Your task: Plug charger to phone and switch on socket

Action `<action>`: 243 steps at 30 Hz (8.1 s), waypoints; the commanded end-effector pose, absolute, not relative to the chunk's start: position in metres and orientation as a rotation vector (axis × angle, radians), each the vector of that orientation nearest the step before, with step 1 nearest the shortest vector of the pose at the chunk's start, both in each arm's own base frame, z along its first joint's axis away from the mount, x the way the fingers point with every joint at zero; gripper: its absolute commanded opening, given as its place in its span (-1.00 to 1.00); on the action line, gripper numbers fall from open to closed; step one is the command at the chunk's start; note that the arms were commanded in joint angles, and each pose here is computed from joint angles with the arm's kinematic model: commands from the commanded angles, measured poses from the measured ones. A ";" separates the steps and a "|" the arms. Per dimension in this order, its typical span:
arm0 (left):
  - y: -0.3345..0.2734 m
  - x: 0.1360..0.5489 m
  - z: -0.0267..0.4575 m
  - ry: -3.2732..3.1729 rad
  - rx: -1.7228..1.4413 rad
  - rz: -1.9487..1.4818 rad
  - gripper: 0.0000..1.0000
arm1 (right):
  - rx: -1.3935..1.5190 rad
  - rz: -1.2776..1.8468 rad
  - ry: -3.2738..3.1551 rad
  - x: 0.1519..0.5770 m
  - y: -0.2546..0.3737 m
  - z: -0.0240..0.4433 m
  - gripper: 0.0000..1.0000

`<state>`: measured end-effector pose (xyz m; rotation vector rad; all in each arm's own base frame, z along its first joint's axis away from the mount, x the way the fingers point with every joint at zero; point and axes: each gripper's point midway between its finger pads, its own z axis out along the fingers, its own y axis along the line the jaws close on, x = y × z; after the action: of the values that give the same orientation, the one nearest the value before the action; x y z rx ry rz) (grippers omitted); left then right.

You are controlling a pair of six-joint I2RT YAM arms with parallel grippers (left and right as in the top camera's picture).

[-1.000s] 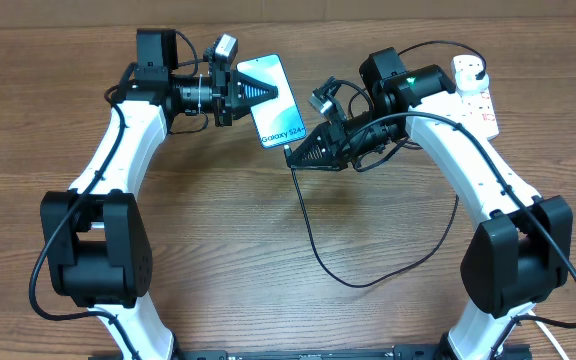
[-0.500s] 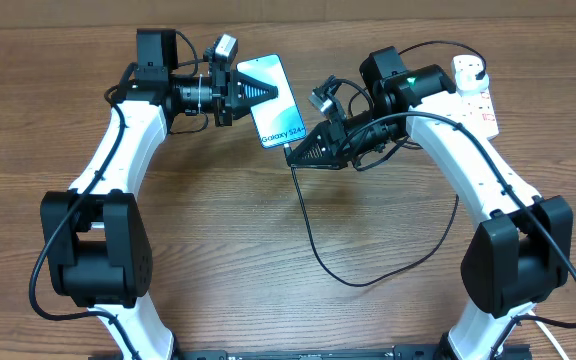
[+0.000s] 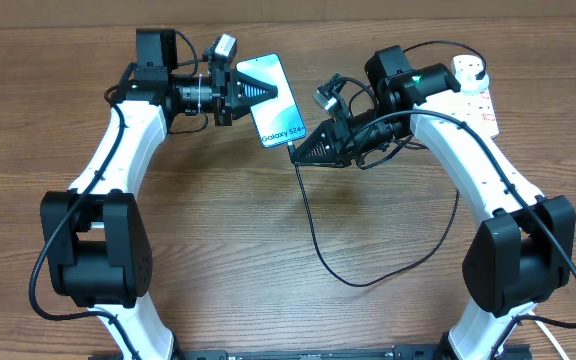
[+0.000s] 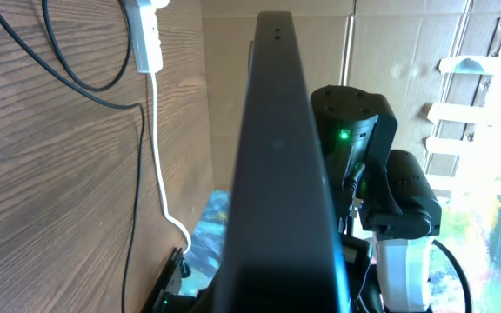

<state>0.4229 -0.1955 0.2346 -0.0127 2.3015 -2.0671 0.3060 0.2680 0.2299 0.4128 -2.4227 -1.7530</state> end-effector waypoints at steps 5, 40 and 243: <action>-0.199 0.418 0.241 2.280 0.040 -2.109 -0.92 | 0.490 -1.811 -2.438 0.305 0.269 0.252 -0.93; -0.199 0.418 0.241 2.300 -0.007 -2.131 -0.92 | 0.501 -1.836 -2.413 0.303 0.272 0.256 -0.93; -0.171 0.431 0.205 2.397 -0.185 -1.889 -0.92 | 0.318 -1.444 -2.803 0.343 0.259 0.207 0.74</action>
<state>0.4237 -0.1754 0.2119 -0.1712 2.3835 -1.9723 0.3304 0.2711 0.2025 0.3382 -2.6434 -1.5510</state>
